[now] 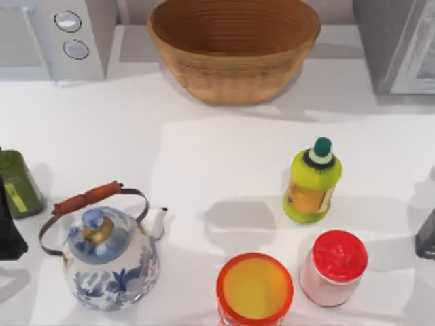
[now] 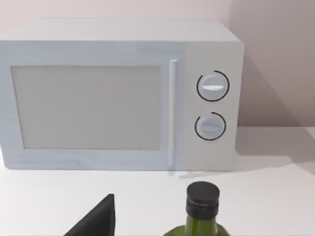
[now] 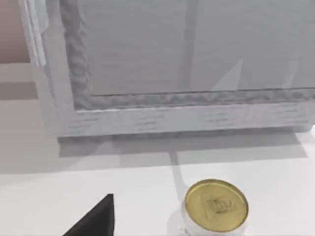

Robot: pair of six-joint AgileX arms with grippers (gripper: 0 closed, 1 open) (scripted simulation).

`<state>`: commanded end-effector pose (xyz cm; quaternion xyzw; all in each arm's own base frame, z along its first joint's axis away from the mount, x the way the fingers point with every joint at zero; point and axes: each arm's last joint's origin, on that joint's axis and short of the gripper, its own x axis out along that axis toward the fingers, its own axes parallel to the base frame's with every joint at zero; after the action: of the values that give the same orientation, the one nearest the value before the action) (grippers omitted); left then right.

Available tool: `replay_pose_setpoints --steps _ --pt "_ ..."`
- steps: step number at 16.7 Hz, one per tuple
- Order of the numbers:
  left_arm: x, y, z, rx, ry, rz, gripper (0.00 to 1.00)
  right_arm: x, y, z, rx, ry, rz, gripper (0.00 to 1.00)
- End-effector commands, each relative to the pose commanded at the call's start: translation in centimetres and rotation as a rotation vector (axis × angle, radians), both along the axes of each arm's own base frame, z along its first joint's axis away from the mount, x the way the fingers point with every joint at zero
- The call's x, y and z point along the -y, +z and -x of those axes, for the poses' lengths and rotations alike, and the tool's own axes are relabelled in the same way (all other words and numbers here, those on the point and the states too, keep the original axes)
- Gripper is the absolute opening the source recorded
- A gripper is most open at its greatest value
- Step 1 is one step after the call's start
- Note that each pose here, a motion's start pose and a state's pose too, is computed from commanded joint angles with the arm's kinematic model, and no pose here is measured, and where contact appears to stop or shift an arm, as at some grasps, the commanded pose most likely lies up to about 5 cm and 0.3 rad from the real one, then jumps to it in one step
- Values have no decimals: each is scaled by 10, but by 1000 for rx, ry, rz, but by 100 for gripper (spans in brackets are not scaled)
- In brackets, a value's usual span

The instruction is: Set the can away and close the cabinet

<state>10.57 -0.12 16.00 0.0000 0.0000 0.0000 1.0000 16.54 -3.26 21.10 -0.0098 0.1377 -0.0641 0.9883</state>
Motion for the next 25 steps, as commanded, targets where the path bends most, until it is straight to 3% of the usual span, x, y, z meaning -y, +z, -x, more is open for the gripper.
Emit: replay_pose_setpoints --steps 5,10,19,25 --pt "0 0 0 0 0 0 100 26 -35 -65 -267 27 -31 100" --pt "0 0 0 0 0 0 100 40 -75 -95 -394 94 -58 100" --pt "0 0 0 0 0 0 100 41 -85 -99 -419 107 -67 100" --pt "0 0 0 0 0 0 100 49 -107 -135 -415 106 -66 100"
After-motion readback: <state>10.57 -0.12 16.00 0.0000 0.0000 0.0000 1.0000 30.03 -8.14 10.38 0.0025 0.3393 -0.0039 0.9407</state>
